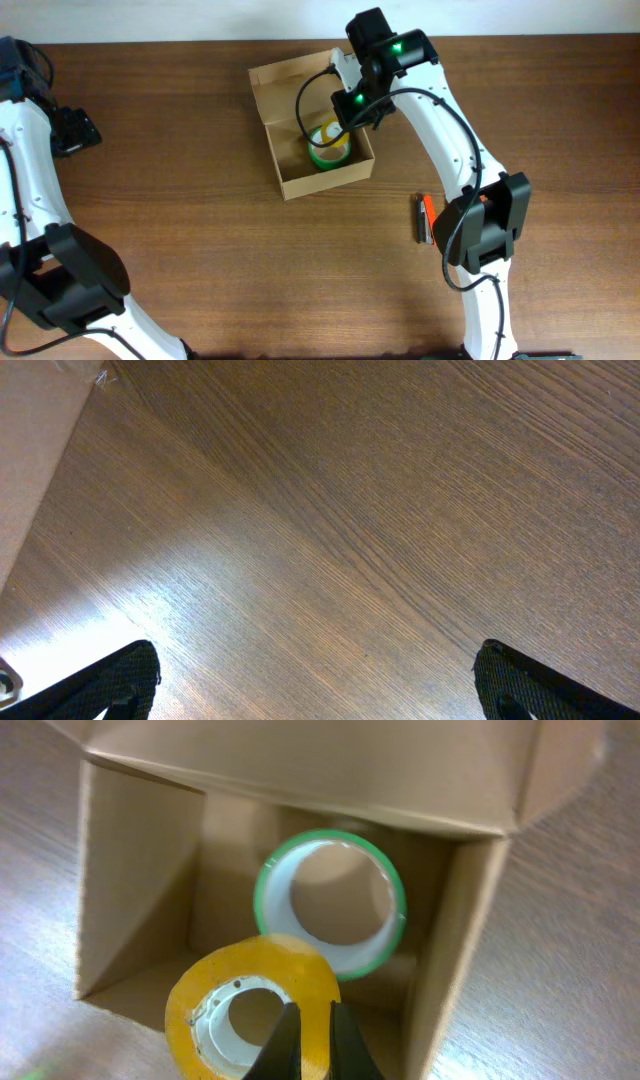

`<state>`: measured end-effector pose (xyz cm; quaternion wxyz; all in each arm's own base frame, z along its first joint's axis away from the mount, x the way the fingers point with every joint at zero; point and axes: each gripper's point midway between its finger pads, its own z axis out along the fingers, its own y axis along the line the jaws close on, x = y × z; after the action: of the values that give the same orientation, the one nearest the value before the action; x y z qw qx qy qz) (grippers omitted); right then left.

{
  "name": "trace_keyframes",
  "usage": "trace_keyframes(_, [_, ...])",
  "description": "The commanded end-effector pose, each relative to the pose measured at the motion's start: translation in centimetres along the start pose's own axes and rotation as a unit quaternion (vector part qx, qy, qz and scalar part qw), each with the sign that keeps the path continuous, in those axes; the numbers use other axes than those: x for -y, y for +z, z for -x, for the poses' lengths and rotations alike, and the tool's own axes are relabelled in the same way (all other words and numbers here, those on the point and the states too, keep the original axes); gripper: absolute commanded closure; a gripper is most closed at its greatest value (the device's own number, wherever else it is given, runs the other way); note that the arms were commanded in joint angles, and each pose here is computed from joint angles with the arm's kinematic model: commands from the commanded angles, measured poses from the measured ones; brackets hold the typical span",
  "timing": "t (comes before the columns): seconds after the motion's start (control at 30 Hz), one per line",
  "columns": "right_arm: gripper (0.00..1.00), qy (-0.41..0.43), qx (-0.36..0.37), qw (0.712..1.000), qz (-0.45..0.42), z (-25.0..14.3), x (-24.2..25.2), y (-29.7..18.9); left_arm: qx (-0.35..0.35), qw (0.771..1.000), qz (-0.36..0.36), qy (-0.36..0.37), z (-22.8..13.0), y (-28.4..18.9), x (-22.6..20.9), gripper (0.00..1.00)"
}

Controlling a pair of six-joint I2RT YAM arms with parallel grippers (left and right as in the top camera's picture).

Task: Pack container
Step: 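Carry the yellow tape into the box, inside the green roll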

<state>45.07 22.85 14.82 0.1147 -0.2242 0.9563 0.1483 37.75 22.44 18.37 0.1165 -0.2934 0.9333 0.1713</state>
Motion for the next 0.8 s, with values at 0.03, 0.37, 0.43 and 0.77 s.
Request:
trace_keyframes(0.03, [0.96, -0.038, 0.004, 0.999, 0.006, 0.6, -1.7, 1.8, 0.002, 1.000, -0.001, 0.004, 0.0, -0.1, -0.3, 0.00])
trace_keyframes(0.37, [0.96, -0.039, -0.041, 0.998, -0.033, -0.5, 0.9, 6.8, 0.002, 1.000, -0.001, 0.004, 0.0, -0.1, -0.3, 0.00])
trace_keyframes(0.43, [0.96, -0.037, -0.046, 0.998, -0.036, -0.7, 1.2, 7.3, 0.002, 1.000, -0.001, 0.004, 0.0, -0.1, -0.3, 0.00])
trace_keyframes(0.77, [0.97, -0.034, -0.033, 0.997, -0.060, 0.2, 3.0, 8.6, 0.002, 1.000, -0.001, 0.004, 0.0, -0.1, -0.3, 0.00])
